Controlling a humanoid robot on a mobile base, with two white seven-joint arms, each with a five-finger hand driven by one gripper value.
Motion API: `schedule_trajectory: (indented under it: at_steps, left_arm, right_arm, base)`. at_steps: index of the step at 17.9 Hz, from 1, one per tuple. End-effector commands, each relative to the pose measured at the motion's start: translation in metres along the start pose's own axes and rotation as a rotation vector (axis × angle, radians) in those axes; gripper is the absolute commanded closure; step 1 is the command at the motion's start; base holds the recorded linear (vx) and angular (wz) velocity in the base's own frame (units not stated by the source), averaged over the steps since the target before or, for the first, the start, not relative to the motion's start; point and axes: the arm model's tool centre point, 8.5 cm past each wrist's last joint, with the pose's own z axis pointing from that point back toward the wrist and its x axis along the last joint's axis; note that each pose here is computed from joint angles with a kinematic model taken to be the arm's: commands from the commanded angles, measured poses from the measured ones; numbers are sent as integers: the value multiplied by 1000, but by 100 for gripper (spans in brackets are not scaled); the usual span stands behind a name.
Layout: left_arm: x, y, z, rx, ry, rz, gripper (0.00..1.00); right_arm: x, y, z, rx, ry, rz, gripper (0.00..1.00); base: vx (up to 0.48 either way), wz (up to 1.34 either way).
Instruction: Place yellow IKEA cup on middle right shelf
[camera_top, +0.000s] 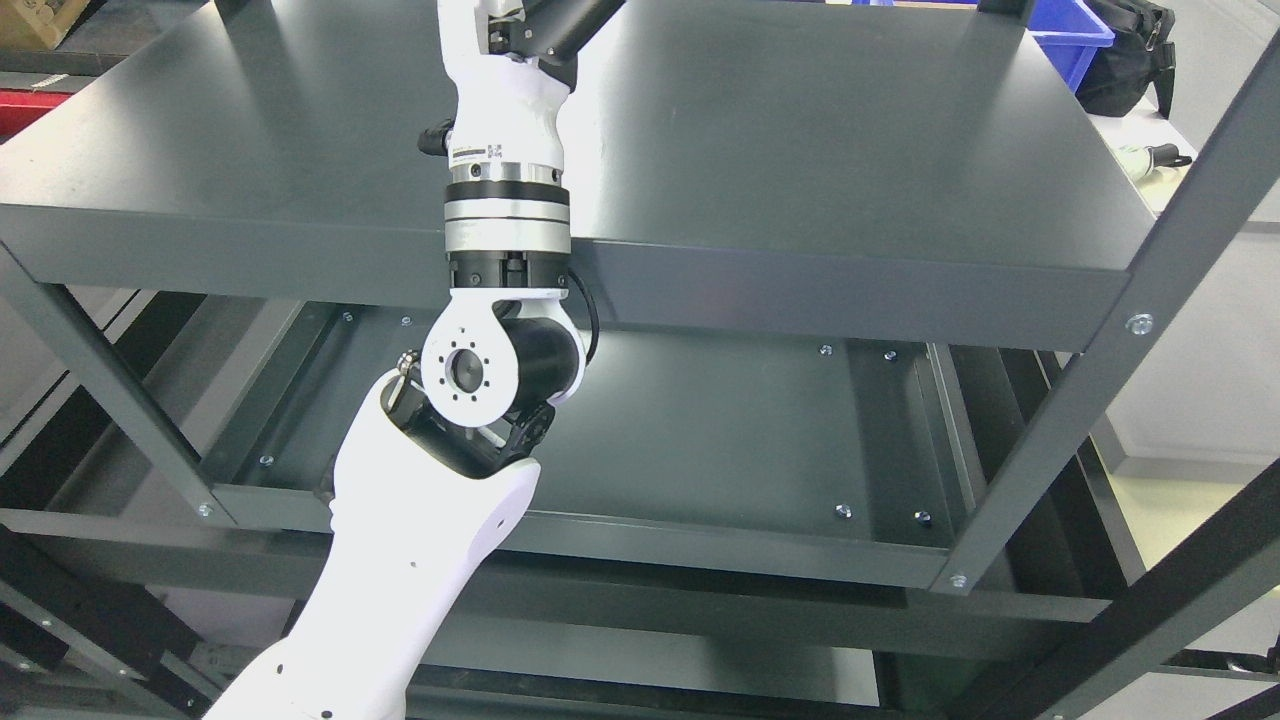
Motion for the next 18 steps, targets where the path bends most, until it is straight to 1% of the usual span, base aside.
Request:
schedule_trajectory:
  at_steps: [1,3,5,10,12,14,16,18]
  left_arm:
    - [-7,-9,-2,52,98,-77,100]
    - [-8,-9,-7,75,152,-59,100]
    - [-6,-10,-12,91,178,-55,100]
    - [18,-11,-33,100,112,-36,100]
    - [37,-9,-47,116,66,-25,100]
    - [43,3,-57,165,72,-47,100]
    - [35,29,-64,281,149,-116,100]
    - [24,47,-68,352,216,-172,100]
  right_arm:
    - [-7,-28,3,-227,12,-5,1]
    - [-7,-28,3,-227,12,-5,1]
    - [-7,-28,3,-227,12,-5,1]
    - [-7,-28,3,-227,12,-5,1]
    - [-7,-28,3,-227,12,-5,1]
    - [-7,-28,3,-227,12,-5,0]
    - [-7,-28,3,-227,12,-5,1]
    - [-7,-28,3,-227,12,-5,1]
  base:
    - [0,0]
    - [-13,0]
    - [-29,0]
    - [-50,-4]
    - [-63,-37]
    - [-74,-47]
    - [-86,-11]
    - [-77,-29]
